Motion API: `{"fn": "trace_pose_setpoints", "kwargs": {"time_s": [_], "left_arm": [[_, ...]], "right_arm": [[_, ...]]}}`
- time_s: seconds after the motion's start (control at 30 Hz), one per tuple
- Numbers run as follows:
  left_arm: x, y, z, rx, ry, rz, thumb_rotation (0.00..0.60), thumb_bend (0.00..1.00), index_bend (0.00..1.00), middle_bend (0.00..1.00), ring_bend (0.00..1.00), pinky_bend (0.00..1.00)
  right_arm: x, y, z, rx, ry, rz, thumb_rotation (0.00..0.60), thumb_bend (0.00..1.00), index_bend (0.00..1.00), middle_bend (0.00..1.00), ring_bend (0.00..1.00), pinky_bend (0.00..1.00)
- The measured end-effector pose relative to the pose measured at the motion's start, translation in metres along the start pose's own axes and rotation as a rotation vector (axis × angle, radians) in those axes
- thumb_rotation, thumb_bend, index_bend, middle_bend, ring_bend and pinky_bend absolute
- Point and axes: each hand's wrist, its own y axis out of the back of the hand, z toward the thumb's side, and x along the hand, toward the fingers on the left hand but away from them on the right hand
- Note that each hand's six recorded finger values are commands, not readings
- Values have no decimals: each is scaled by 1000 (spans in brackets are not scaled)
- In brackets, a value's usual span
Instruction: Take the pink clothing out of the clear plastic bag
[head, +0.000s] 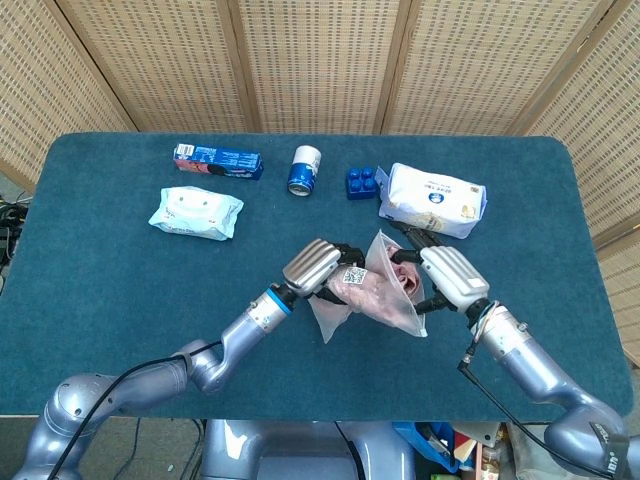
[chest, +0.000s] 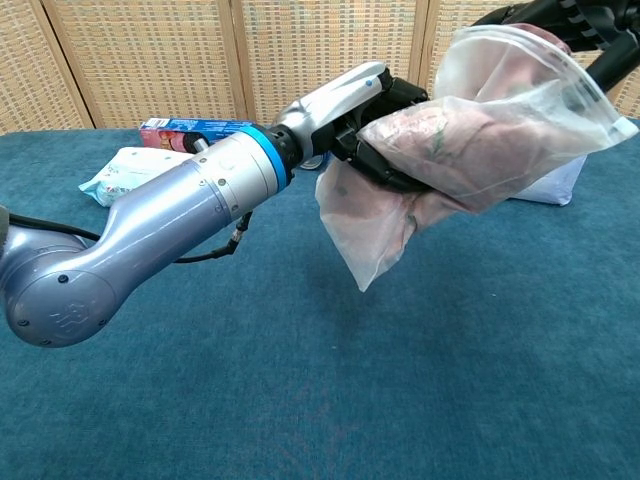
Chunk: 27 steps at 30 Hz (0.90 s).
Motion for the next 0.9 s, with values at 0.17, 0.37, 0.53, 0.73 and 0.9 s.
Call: {"fn": "trace_pose_setpoints", "kwargs": {"time_s": [0.17, 0.37, 0.53, 0.73, 0.9], "left_arm": [[-1, -1, 0, -6, 4, 4, 600, 459, 618, 550, 513, 621], [-3, 1, -2, 5, 8, -3, 600, 459, 597, 515, 486, 618], [-7, 2, -6, 35, 8, -17, 600, 459, 337, 273, 236, 397], [-19, 9, -17, 82, 26, -54, 600, 458, 201, 146, 131, 275], [-37, 26, -33, 131, 56, -65, 600, 458, 197, 116, 117, 258]], "right_arm": [[0, -2, 3, 9, 14, -4, 600, 627, 672, 0, 0, 0], [4, -5, 6, 27, 29, -4, 600, 677, 721, 0, 0, 0], [5, -8, 7, 32, 40, -2, 600, 678, 731, 0, 0, 0], [4, -12, 17, 18, 79, -1, 600, 678, 736, 0, 0, 0], [1, -20, 28, -19, 129, 17, 600, 678, 740, 0, 0, 0]]}}
